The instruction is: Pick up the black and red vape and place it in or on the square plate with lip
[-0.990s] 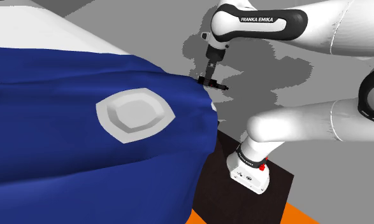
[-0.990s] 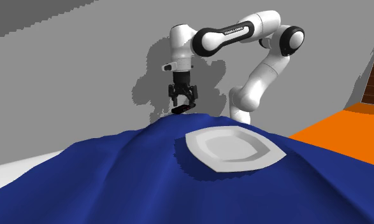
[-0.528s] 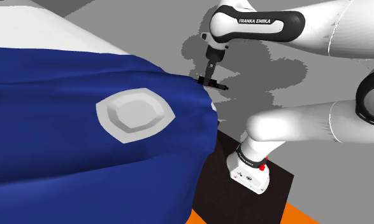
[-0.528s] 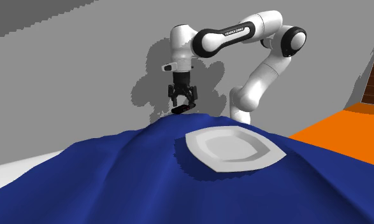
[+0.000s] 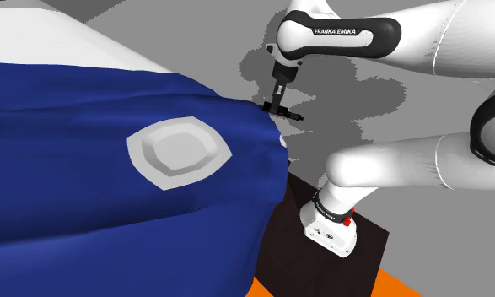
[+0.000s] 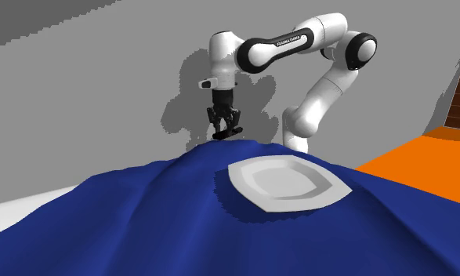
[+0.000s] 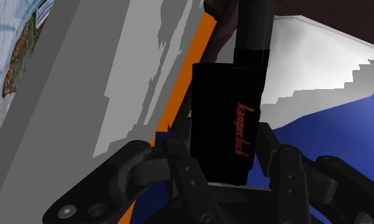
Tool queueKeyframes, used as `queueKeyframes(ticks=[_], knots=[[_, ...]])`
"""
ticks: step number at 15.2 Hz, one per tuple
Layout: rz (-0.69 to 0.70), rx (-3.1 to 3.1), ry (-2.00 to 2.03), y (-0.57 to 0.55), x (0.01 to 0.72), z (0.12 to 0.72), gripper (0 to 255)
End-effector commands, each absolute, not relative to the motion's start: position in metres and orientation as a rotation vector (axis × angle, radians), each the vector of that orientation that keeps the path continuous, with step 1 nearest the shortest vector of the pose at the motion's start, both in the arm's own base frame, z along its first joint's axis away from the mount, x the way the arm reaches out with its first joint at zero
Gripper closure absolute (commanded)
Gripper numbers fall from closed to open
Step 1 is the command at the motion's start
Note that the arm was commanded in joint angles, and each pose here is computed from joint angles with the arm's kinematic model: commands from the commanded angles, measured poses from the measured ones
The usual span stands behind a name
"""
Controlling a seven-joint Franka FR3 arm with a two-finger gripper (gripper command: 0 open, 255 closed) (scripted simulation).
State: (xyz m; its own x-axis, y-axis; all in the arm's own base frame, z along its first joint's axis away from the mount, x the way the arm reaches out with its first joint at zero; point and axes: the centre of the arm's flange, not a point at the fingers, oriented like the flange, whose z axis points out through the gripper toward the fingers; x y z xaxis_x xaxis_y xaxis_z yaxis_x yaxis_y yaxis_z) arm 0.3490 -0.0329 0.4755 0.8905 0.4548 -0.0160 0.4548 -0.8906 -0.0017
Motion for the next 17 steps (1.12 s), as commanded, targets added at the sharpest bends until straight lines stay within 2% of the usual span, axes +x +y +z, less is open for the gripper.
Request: queueKeyframes(ticks=[1,17], knots=[[-0.046,3.064,0.714,-0.04,0.347,0.469,255],[-0.046,3.064,0.715,-0.042,0.348,0.552,255]])
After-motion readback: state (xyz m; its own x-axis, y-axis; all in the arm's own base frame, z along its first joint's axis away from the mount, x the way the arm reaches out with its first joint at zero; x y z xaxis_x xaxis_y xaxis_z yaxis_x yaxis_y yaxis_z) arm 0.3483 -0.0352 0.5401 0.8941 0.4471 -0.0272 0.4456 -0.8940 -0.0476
